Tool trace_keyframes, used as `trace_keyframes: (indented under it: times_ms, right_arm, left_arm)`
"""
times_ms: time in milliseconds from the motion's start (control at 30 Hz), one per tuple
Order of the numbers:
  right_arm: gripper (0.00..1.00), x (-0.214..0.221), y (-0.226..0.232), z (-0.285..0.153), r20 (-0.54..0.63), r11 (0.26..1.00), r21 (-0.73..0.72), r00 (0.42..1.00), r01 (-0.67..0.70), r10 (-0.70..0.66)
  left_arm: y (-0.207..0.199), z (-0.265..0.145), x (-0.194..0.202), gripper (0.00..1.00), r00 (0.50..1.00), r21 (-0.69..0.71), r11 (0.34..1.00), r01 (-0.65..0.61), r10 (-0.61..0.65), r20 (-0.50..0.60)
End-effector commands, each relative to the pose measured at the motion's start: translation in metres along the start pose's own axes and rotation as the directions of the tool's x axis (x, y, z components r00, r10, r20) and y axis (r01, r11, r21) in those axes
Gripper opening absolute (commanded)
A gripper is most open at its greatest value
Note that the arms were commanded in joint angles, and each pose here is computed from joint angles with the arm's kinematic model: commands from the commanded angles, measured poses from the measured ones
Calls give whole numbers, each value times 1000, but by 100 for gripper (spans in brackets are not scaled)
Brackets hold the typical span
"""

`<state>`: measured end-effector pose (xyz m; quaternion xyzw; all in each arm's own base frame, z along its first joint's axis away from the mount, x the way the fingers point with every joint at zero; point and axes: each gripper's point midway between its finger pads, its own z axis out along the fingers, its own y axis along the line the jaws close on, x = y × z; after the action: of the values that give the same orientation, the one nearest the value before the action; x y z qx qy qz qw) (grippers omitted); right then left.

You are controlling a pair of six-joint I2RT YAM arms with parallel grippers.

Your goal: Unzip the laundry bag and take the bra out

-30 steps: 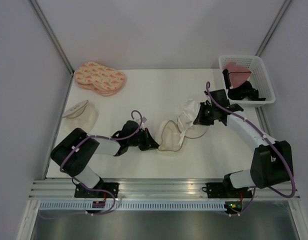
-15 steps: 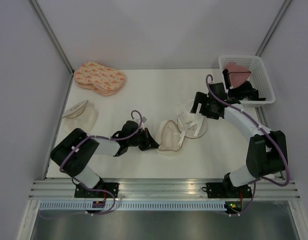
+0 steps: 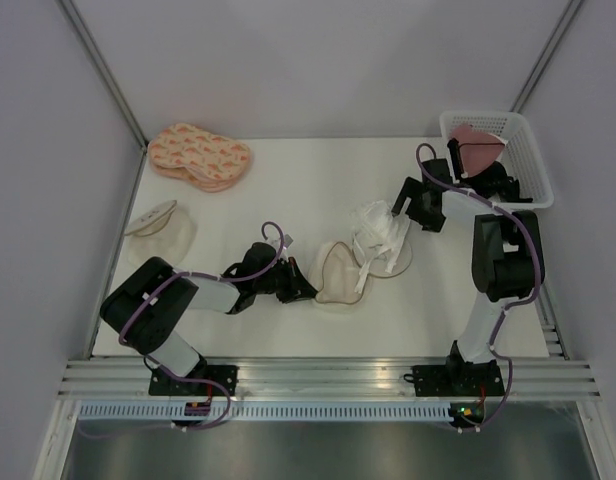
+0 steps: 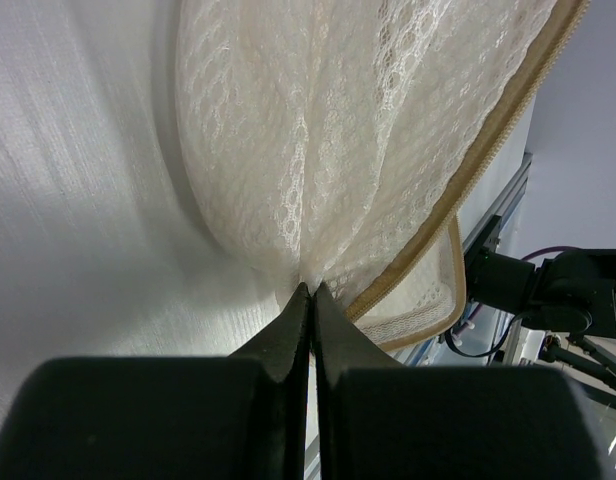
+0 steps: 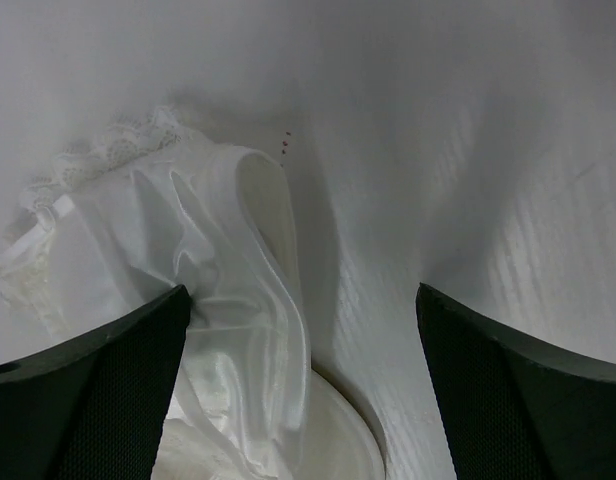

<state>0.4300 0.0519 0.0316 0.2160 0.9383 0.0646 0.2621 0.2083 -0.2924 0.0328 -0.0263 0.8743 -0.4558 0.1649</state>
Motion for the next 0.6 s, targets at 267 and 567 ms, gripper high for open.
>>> trace_keyframes:
  times_ms: [267,567]
  right_arm:
    - [64,24,28,28,-72,980,-199,997,-26,12]
    - [0,25,32,22,-72,974,-226,997,-3,-13]
  left_arm:
    - [-14,-4,-5,2,999,43,998,-40,40,19]
    - [-16,-4,-6,2,999,46,998,-38,37,21]
